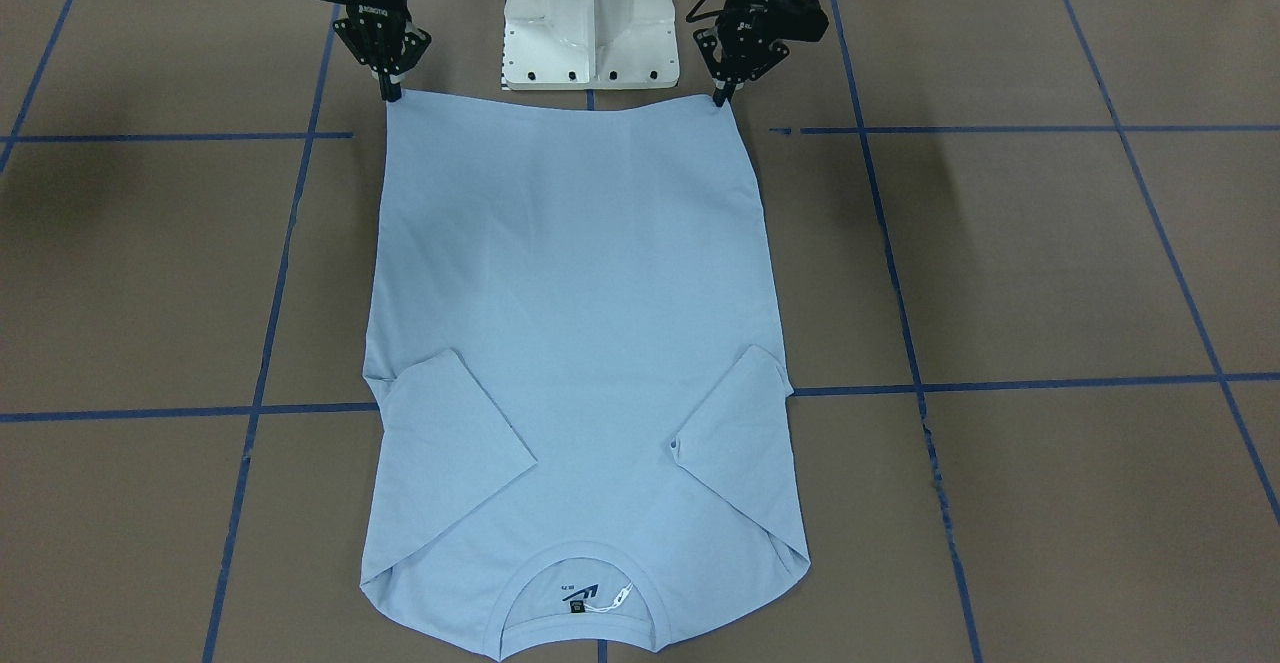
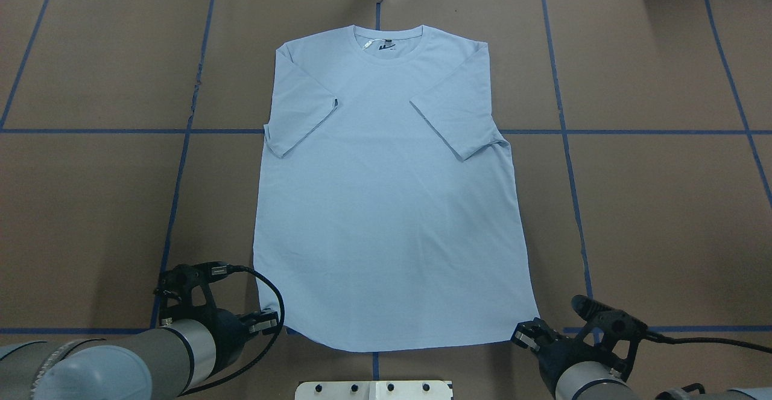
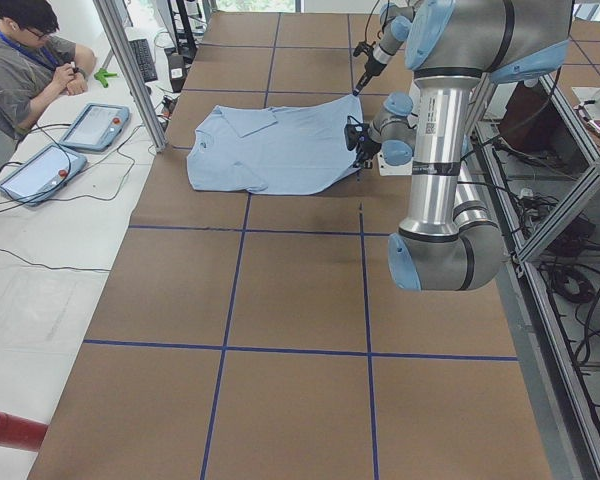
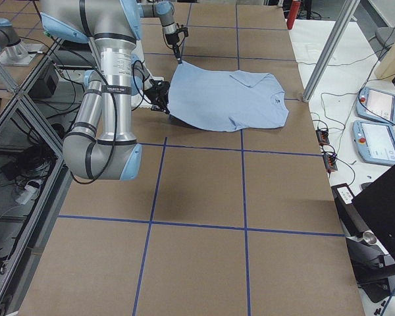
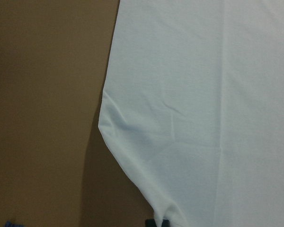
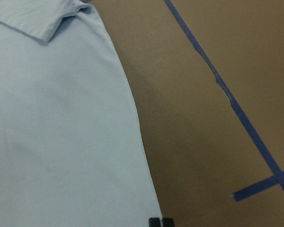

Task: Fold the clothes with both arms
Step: 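Lift the hem with both grippers and fold it up toward the collar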

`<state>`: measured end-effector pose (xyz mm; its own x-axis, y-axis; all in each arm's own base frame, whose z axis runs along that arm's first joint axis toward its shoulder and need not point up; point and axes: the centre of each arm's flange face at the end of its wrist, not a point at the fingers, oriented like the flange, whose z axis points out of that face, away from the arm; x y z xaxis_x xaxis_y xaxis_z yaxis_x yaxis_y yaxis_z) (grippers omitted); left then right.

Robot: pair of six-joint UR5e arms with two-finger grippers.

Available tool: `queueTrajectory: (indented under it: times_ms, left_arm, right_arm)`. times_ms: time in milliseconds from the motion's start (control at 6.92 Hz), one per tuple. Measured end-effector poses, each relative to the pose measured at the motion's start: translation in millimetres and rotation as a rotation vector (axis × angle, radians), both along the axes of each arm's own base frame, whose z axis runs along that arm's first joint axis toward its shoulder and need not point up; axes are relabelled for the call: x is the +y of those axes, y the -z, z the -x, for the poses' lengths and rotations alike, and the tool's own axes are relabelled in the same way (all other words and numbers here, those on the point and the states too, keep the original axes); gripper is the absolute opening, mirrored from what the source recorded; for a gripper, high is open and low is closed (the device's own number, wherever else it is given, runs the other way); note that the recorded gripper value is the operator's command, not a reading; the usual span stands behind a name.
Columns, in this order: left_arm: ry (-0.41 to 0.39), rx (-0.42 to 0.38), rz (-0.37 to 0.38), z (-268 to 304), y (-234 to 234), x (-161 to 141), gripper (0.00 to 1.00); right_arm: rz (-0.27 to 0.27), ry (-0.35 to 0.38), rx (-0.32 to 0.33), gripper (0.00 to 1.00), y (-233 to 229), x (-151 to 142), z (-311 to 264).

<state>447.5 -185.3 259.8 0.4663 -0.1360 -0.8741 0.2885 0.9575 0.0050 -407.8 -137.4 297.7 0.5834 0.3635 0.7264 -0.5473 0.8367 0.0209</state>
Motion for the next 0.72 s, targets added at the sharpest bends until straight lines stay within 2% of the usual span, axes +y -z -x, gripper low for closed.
queueTrajectory:
  times_ms: [145, 434, 578, 723]
  left_arm:
    - [-0.063, 0.017, 0.031, 33.1, 31.6, 10.4, 0.0]
    - [-0.185, 0.051, 0.077, 114.6, 87.8, 24.7, 0.0]
    - [-0.211, 0.059, 0.043, 131.7, 107.5, 16.4, 0.0]
    - [-0.198, 0.048, -0.026, 132.6, 122.8, -6.3, 0.0]
  right_arm:
    - [0.005, 0.072, -0.001, 0.0, 41.5, -1.2, -39.4]
    - [0.052, 0.154, -0.032, 0.0, 96.4, -18.9, -88.3]
    - [0.031, 0.174, -0.041, 0.0, 112.0, -33.2, -98.6]
    - [-0.006, 0.188, -0.043, 0.0, 124.3, -49.9, -104.6]
